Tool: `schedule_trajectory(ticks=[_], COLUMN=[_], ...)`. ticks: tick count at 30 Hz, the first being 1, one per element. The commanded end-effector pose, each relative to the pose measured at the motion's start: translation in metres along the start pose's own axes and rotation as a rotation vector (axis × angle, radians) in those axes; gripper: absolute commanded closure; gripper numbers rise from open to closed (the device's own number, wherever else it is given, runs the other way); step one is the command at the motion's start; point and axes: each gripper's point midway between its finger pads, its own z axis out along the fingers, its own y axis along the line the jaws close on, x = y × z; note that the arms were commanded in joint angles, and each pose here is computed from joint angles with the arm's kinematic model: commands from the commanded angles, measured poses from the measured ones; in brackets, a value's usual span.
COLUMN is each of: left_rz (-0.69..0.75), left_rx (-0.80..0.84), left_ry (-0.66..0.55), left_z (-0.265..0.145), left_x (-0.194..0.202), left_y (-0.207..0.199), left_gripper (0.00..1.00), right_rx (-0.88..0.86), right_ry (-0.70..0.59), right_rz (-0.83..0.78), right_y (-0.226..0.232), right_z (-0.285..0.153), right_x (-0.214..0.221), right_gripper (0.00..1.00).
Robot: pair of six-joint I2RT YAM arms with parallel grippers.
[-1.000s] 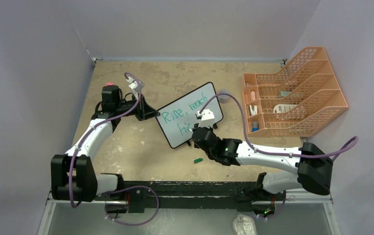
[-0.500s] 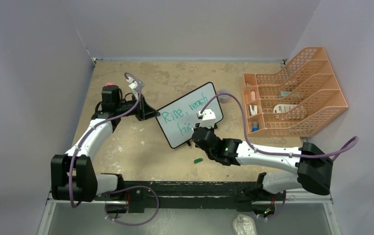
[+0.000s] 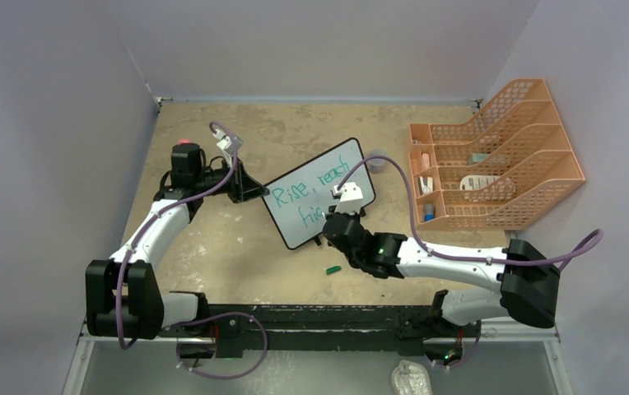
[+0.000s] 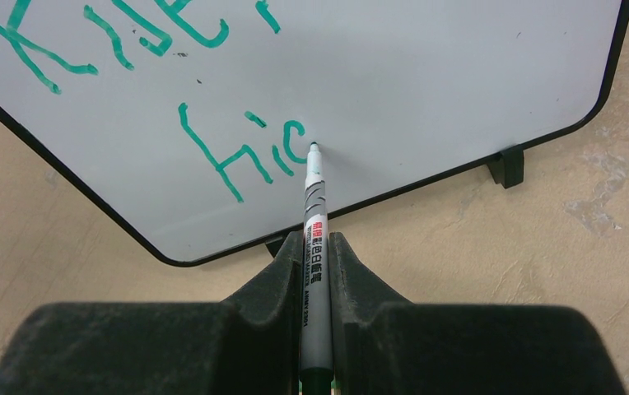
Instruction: Write a sentence on the whiteboard
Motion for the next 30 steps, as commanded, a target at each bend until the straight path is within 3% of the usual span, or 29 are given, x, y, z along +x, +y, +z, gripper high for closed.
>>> schedule_trajectory(ticks=[1,30], left_rz=[0.034,0.035], left_rx=[-0.012,-0.011], left_ry=[0.002,0.001], left_z=[0.001,0.001], left_x=[-0.004,-0.004], left_y=[0.004,0.004], left_gripper=[1.0,1.0], right_rx=[-0.01,-0.024], right_ry=[-0.082,-0.103], right_rz=[0.051,0.053], right_y=[0.007,0.014], right_z=[-0.003,-0.002], right_x=[-0.03,-0.04], right_gripper=[1.0,1.0])
